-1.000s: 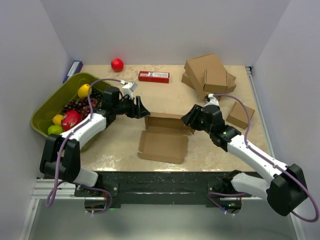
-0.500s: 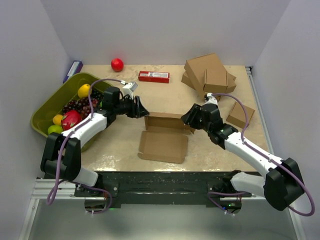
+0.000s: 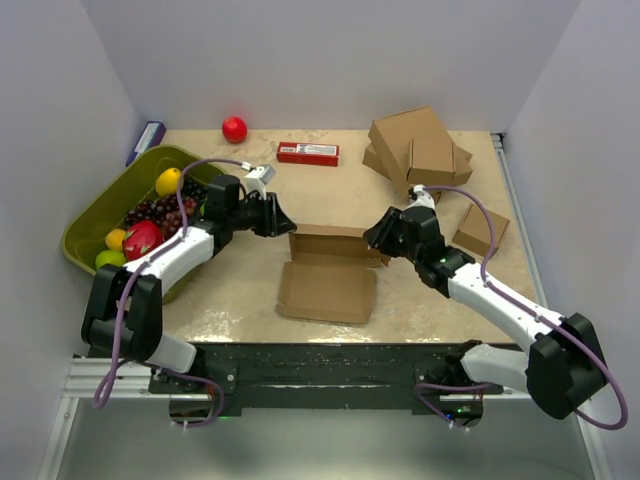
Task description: Fold the paper box
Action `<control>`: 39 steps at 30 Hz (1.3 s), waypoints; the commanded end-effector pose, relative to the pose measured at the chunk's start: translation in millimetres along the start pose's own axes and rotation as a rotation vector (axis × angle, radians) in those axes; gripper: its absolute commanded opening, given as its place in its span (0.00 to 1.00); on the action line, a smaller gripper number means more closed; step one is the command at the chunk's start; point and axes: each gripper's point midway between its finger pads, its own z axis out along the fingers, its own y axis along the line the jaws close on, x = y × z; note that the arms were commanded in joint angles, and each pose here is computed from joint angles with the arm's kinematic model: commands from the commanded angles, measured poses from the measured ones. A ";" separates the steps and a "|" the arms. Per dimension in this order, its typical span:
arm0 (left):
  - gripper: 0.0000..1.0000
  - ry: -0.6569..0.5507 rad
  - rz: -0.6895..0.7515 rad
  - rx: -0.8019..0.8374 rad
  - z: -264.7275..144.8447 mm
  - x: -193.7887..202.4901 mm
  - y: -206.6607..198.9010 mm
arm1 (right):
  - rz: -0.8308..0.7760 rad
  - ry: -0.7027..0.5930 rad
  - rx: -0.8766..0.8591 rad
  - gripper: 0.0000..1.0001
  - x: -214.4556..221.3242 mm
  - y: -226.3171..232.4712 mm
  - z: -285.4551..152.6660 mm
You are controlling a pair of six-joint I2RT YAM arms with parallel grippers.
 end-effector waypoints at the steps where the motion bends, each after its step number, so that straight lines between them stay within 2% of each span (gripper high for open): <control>1: 0.31 0.050 -0.012 -0.042 1.0 21.6 15.3 | -0.010 -0.039 0.009 0.35 -8.5 -2.0 4.1; 18: 0.30 0.045 -0.008 -0.016 -4.4 24.0 7.6 | 0.036 -0.028 -0.049 0.35 -9.6 7.2 5.7; 28: 0.30 0.052 -0.011 -0.002 -4.6 26.5 5.0 | 0.157 0.022 -0.163 0.34 -0.8 17.5 12.1; 39: 0.30 0.054 -0.012 0.009 -4.4 26.8 3.3 | 0.305 0.019 -0.242 0.30 0.8 22.5 10.1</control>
